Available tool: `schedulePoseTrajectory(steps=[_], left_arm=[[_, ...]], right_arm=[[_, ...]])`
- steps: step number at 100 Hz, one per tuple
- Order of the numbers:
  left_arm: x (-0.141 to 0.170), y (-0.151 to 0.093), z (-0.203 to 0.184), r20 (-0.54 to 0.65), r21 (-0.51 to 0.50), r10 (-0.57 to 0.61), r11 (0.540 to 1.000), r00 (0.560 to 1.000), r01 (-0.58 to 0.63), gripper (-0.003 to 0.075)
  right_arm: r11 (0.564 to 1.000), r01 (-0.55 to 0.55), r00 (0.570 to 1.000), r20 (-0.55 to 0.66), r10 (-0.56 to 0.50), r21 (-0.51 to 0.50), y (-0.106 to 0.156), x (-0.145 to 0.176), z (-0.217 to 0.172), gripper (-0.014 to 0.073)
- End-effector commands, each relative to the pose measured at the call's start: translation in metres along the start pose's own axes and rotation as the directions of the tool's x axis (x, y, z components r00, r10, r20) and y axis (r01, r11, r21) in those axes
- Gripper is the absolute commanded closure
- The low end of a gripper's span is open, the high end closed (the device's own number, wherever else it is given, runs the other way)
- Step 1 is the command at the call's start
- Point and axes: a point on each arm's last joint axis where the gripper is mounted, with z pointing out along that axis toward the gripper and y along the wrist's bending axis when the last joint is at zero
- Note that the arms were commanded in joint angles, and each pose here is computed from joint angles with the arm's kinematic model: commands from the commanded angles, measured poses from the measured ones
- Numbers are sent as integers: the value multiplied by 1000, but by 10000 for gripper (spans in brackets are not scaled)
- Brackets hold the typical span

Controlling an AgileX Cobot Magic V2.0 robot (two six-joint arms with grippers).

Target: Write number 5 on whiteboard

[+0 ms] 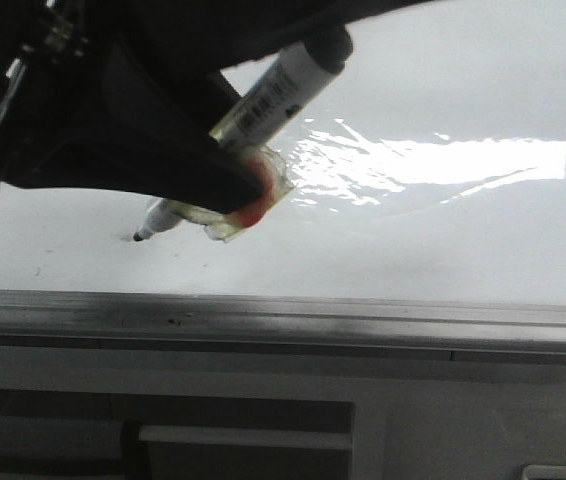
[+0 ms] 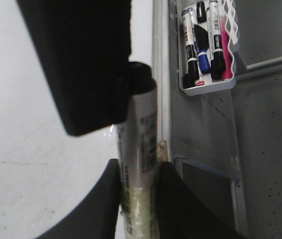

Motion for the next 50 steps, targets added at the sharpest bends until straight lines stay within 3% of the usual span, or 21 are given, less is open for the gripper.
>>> schedulePoseTrajectory(steps=[1, 19, 32, 50], left_arm=[[-13, 14, -9, 69, -96, -11, 995, 998, 18, 741], [-13, 14, -9, 69, -96, -11, 995, 998, 18, 741], [-13, 14, -9, 67, -90, -12, 996, 998, 18, 741], [-13, 14, -11, 70, -93, -11, 995, 998, 17, 741]], right_arm=[[997, -5, 996, 90, -1, 73, -8, -16, -3, 209], [998, -5, 998, 59, 2, 55, -7, -13, 3, 209], [993, 40, 995, 83, -49, 109, -12, -15, 2, 209], [991, 34, 996, 73, -44, 132, -18, -14, 1, 209]])
